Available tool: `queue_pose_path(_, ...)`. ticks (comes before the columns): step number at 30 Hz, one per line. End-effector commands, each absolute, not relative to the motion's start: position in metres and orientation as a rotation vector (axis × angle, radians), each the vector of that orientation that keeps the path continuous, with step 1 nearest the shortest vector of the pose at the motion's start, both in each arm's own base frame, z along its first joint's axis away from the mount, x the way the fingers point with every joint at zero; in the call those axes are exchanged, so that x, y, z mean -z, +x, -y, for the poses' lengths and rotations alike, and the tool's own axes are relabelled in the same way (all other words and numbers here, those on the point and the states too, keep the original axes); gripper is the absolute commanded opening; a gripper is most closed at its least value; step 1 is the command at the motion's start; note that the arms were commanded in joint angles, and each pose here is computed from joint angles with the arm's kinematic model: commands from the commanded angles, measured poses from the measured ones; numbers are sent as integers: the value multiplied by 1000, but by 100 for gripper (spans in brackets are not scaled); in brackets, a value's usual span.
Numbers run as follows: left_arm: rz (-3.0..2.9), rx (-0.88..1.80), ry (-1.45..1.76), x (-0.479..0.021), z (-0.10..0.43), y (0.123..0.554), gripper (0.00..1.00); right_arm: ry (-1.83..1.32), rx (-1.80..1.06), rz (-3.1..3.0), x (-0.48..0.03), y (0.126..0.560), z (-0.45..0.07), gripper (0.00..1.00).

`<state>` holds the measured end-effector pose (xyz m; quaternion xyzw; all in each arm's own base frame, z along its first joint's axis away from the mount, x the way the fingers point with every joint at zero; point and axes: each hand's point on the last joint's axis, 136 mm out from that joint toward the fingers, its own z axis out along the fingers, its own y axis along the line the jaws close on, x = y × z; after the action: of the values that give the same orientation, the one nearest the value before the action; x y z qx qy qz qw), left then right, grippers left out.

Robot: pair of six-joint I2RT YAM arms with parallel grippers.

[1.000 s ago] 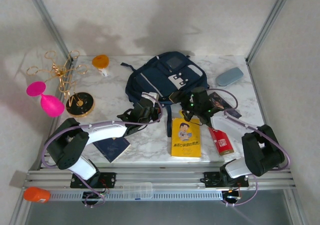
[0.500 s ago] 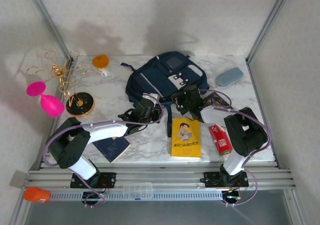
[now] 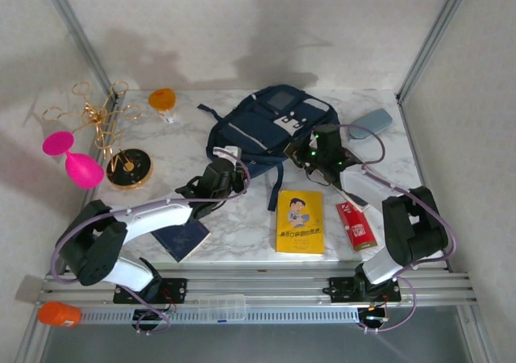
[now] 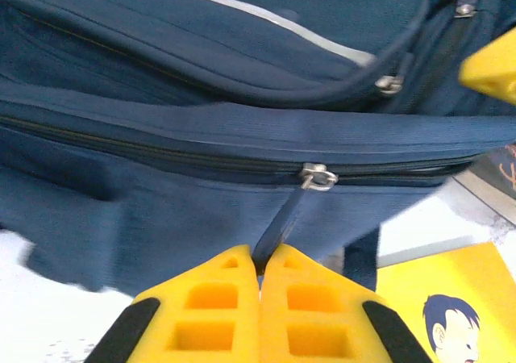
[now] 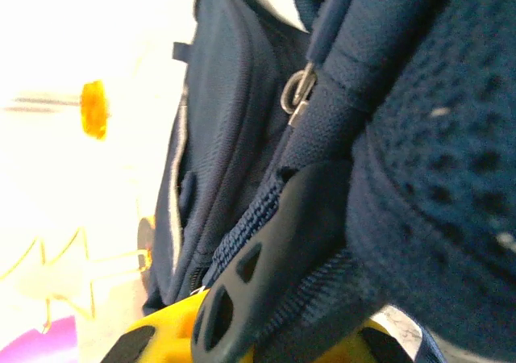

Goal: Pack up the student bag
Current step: Unzip the student bag at the center of the table.

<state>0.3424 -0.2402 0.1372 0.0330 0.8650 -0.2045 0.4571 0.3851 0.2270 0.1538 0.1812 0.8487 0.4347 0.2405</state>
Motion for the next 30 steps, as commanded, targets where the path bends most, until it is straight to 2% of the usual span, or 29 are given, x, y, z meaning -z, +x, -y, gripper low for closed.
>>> queue_pose_path(1, -2155, 340, 11, -125, 196, 344, 0, 164, -1223, -2243, -206, 389, -216, 0)
queue_pose_path(4, -2172, 410, 85, -128, 206, 336, 0, 59, -1166, -2267, -207, 408, -213, 0)
queue_pose_path(9, -2163, 567, 151, -137, 224, 318, 0, -159, -1207, -2282, -205, 430, -235, 0)
queue_pose_path(13, -2163, 602, 163, -140, 236, 308, 0, -116, -1005, -2365, -190, 453, -217, 1)
queue_pose_path(15, -2157, 625, 168, -143, 245, 307, 0, -43, -1002, -2376, -186, 459, -209, 13)
queue_pose_path(19, -2154, 651, 139, -143, 261, 313, 0, 116, -907, -2416, -175, 460, -194, 54)
queue_pose_path(20, -2156, 653, 137, -143, 265, 315, 0, 171, -888, -2425, -170, 456, -189, 64)
queue_pose_path(23, -2156, 635, 150, -141, 274, 317, 0, 464, -782, -2466, -150, 431, -159, 84)
queue_pose_path(25, -2161, 639, 150, -138, 276, 317, 0, 578, -870, -2396, -150, 406, -156, 98)
queue_pose_path(30, -2171, 654, 176, -135, 282, 316, 0, 694, -1035, -2387, -139, 361, -182, 99)
